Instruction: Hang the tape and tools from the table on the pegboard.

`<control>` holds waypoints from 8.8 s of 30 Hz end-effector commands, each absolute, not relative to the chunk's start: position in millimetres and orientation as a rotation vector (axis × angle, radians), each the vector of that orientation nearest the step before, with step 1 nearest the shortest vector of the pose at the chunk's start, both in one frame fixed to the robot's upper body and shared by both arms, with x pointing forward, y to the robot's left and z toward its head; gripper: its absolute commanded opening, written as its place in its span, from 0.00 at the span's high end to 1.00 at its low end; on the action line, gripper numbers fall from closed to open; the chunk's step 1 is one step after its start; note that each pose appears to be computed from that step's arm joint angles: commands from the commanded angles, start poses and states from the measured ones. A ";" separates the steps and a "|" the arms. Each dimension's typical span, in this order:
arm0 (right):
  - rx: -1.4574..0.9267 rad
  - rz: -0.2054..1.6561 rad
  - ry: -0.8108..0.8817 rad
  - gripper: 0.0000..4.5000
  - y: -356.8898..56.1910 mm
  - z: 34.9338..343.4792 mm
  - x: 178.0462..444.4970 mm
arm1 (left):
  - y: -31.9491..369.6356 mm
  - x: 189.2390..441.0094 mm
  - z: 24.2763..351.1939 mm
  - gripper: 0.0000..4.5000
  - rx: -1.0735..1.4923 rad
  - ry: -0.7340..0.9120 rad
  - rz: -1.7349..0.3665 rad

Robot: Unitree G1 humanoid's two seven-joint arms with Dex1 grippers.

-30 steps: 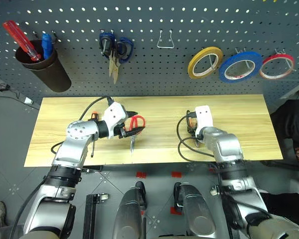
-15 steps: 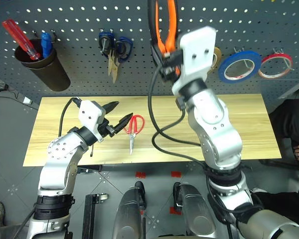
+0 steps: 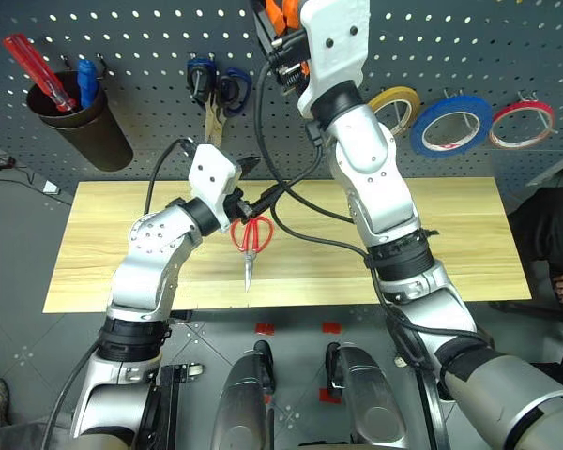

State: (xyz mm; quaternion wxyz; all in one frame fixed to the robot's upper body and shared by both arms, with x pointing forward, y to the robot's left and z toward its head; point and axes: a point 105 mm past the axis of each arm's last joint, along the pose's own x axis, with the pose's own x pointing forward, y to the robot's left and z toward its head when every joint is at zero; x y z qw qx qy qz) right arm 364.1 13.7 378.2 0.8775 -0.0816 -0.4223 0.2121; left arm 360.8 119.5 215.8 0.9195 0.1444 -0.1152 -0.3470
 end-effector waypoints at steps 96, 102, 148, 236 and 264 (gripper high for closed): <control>-0.022 0.799 0.056 0.00 -59.7 178.5 302.0 | 153.1 349.6 67.8 0.84 0.182 0.510 -0.336; -0.026 0.795 0.047 0.00 -59.5 180.9 303.2 | 159.0 345.9 112.3 0.84 0.292 0.309 -0.330; -0.042 0.830 0.053 0.00 -42.5 172.4 308.4 | 185.3 340.9 84.6 0.84 0.494 0.492 -0.680; -0.295 1.016 -0.228 0.00 -32.9 211.7 259.4 | 211.6 364.3 120.2 0.93 0.545 0.057 -0.468; -0.258 0.931 -0.499 0.00 -39.9 272.5 288.0 | 193.9 316.0 221.4 0.93 0.741 -0.482 -0.156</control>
